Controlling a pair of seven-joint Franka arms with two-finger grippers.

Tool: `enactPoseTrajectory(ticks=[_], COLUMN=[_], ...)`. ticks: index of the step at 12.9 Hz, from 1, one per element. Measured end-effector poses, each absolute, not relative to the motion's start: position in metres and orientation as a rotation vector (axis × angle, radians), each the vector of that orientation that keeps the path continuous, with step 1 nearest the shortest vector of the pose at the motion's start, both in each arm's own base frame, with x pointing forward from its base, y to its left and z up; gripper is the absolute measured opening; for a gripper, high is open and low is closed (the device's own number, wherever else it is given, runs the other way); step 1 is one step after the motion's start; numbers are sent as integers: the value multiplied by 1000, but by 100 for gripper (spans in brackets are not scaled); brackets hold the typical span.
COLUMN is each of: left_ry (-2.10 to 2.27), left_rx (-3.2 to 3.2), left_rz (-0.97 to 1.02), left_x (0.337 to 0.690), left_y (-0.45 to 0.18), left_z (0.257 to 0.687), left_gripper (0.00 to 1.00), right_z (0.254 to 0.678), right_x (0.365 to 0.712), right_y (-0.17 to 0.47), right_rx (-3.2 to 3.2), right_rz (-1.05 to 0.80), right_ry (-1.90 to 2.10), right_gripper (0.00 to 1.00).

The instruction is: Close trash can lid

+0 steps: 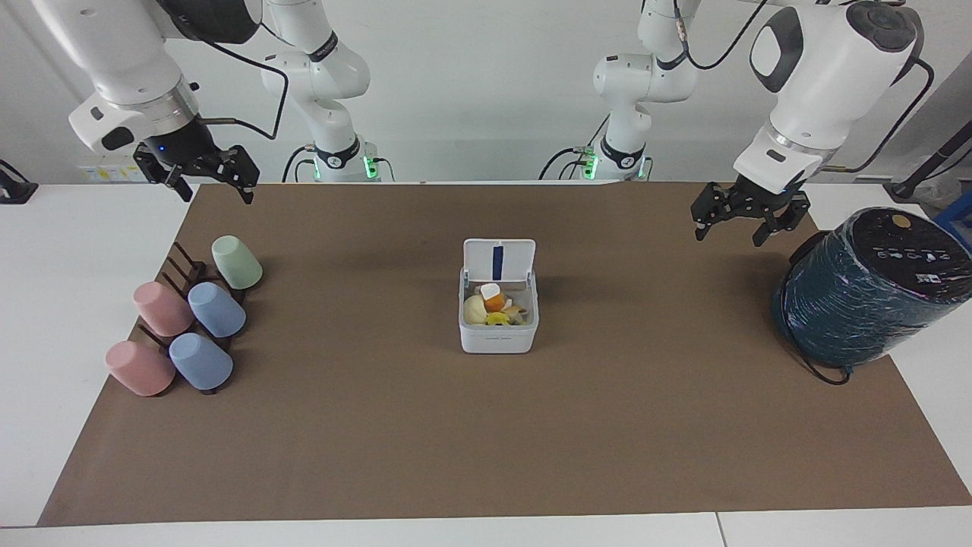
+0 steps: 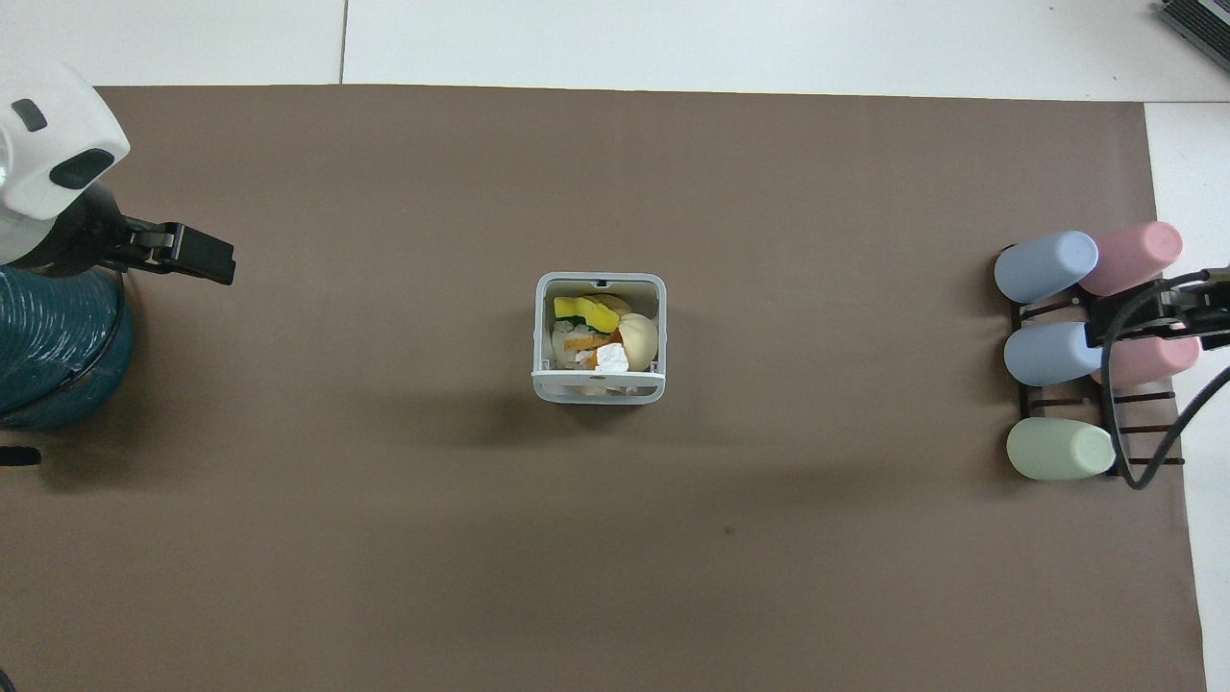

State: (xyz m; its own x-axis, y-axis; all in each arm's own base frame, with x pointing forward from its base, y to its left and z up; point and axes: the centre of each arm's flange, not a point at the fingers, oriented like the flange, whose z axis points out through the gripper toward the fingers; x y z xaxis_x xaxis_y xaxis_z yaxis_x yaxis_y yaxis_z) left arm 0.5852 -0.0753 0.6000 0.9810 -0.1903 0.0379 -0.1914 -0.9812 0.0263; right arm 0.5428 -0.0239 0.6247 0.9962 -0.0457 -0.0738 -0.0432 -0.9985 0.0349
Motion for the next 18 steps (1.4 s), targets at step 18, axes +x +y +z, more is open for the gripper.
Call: enactPoseTrajectory(ticks=[18], left_ry=[-302], left_rx=[3095], left_rz=[44], left_x=[581], left_y=[-88], left_z=[593], left_gripper=[94], right_z=[625], right_x=[543], right_y=[-24], right_rx=[3105], right_rz=[-116], right_ry=[-69], right_gripper=[100])
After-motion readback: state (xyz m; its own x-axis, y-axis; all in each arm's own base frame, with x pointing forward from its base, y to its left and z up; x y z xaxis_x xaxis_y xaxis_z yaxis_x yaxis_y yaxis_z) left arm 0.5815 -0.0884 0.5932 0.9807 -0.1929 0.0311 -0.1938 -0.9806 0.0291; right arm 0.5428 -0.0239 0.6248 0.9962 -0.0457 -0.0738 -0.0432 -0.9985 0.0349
